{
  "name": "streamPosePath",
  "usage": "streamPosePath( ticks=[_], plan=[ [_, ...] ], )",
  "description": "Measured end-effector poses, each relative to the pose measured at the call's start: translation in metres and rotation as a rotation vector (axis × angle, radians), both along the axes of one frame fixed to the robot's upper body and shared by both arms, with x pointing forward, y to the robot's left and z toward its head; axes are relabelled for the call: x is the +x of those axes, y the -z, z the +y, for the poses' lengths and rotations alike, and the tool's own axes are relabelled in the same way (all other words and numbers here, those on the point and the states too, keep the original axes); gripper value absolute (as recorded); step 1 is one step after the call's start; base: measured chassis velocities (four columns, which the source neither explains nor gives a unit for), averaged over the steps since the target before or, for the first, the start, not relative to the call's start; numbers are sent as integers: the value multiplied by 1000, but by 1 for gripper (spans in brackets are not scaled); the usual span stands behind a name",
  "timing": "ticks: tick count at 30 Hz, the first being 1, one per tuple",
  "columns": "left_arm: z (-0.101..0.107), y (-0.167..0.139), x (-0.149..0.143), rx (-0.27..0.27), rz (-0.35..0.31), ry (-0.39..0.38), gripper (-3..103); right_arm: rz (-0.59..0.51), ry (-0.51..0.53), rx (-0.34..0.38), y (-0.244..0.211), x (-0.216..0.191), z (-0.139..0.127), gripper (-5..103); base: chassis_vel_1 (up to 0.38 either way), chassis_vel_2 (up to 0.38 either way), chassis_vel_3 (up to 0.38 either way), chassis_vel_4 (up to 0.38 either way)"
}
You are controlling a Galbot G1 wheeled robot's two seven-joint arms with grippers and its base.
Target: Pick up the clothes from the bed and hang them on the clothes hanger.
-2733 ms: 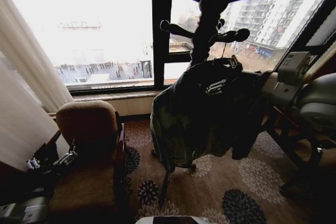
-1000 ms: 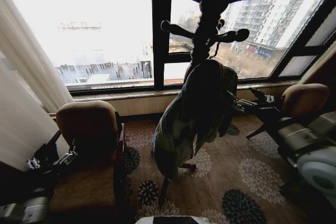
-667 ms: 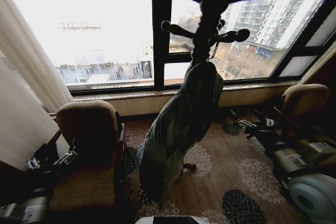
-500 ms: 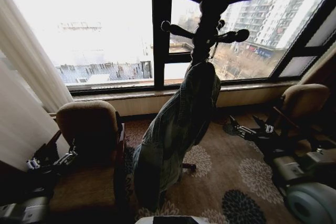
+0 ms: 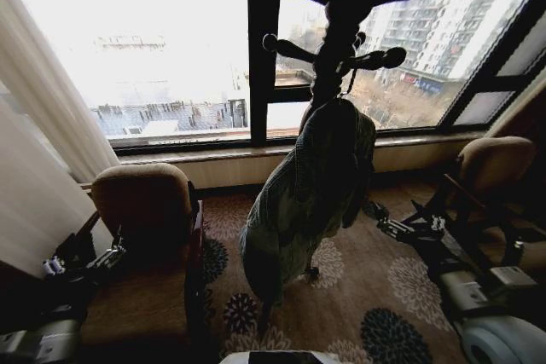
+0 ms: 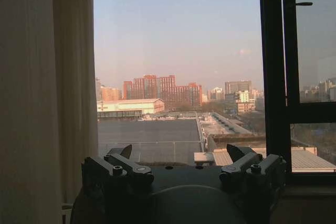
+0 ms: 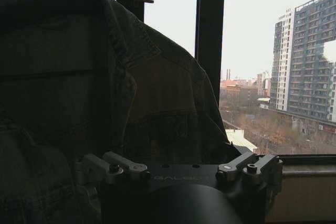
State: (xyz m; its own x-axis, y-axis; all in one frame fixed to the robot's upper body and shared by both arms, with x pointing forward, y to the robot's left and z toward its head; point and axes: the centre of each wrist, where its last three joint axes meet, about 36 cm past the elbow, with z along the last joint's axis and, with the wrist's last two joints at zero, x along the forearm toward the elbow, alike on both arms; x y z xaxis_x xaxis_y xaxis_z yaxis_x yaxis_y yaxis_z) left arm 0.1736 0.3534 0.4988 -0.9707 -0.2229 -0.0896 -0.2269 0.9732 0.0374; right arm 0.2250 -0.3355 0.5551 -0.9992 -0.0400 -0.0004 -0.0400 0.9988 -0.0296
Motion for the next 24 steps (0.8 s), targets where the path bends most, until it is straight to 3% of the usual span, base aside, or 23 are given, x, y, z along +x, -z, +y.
streamPosePath(
  ticks=[24],
  plan=[
    [0,0,0,0,0,0,100,-1,-2,2,-1,1,0,100,0,0,0,0]
  ],
)
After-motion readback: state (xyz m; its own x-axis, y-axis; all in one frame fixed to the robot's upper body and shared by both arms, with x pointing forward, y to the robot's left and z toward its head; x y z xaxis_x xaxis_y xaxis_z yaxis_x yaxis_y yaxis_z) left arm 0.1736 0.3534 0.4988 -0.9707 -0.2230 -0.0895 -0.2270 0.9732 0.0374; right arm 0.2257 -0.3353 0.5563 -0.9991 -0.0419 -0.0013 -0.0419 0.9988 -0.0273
